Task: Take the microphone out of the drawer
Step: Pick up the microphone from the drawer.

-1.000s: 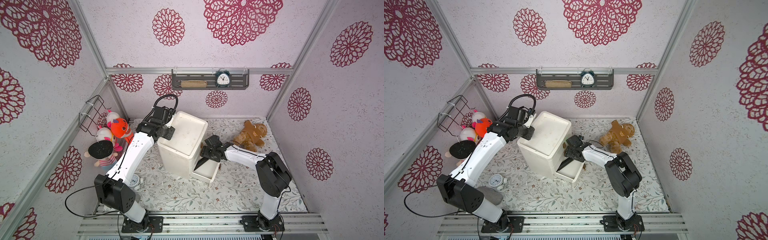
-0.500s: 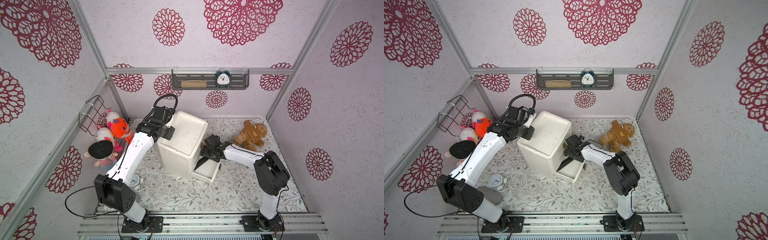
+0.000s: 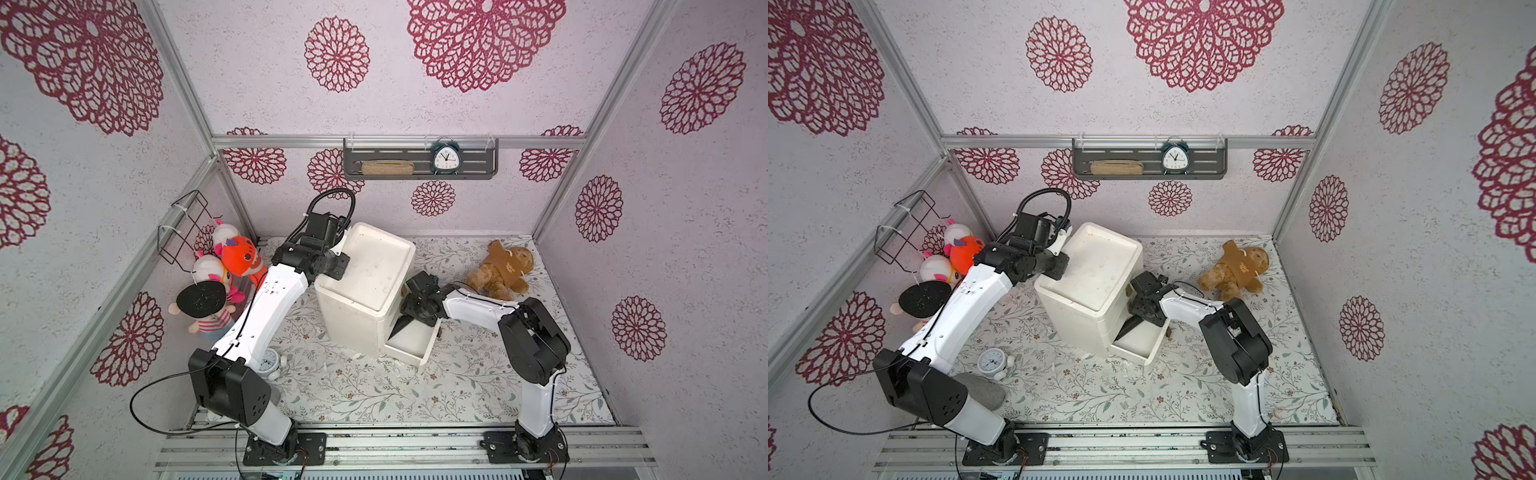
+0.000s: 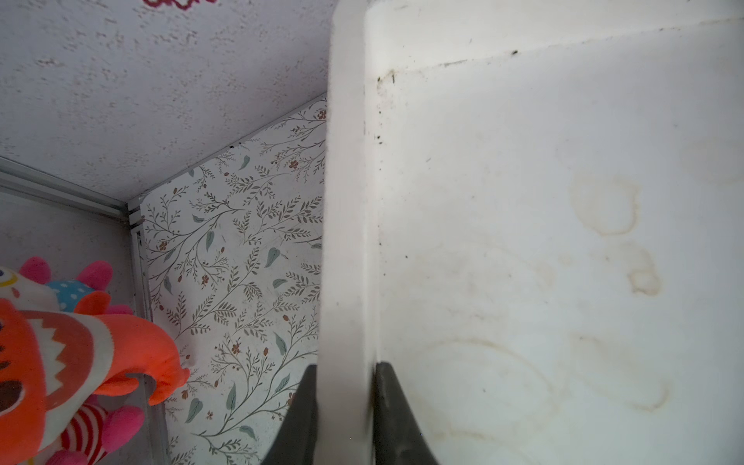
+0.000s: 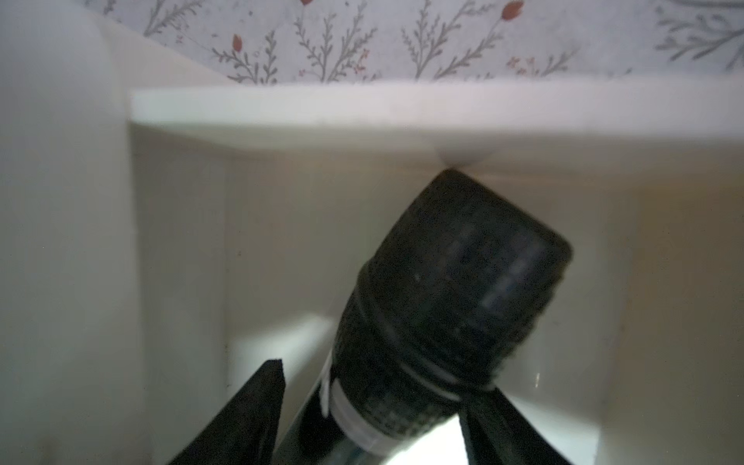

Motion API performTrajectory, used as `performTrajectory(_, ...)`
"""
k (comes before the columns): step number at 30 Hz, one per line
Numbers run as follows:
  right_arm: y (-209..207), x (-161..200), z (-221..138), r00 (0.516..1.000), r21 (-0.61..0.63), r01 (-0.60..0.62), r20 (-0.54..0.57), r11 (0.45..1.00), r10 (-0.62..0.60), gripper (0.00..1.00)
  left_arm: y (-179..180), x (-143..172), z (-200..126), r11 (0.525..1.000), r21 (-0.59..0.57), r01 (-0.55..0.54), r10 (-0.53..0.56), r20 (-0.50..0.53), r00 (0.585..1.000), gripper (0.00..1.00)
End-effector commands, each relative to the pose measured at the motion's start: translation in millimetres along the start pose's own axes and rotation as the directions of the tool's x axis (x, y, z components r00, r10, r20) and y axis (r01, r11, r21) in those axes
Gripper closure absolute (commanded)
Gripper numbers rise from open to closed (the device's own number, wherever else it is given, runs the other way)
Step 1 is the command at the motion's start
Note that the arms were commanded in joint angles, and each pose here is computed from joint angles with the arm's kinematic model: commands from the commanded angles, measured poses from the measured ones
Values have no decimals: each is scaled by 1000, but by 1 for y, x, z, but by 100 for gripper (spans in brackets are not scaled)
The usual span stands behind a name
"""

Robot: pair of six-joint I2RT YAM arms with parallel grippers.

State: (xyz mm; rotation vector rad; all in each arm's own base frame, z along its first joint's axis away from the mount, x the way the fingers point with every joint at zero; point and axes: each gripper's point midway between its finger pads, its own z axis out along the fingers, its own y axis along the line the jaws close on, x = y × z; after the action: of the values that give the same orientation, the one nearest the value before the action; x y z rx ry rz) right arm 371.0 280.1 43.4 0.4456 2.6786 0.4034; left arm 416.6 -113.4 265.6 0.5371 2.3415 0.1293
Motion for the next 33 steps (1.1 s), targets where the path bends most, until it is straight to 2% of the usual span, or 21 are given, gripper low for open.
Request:
performTrajectory(1, -3, 21, 19, 999, 34, 13, -42, 999, -11, 31, 16, 22, 12, 994, -88, -64, 56, -89, 994, 99)
performTrajectory(14, 3, 25, 17, 1000, 37, -14, -20, 999, 15, 55, 17, 23, 11, 994, -92, -64, 56, -88, 995, 99)
performTrajectory(21, -1, 23, 6, 998, 26, -59, 10, 998, 58, 73, 18, 23, 11, 993, -99, -65, 56, -90, 994, 99)
performTrajectory(29, -1, 1, -25, 990, 13, -61, 125, 998, 58, 100, 18, 24, 12, 993, -101, -67, 57, -94, 994, 99)
performTrajectory(33, 0, -10, -37, 983, 2, -52, 175, 999, 51, 100, 19, 25, 14, 992, -103, -67, 57, -100, 993, 99)
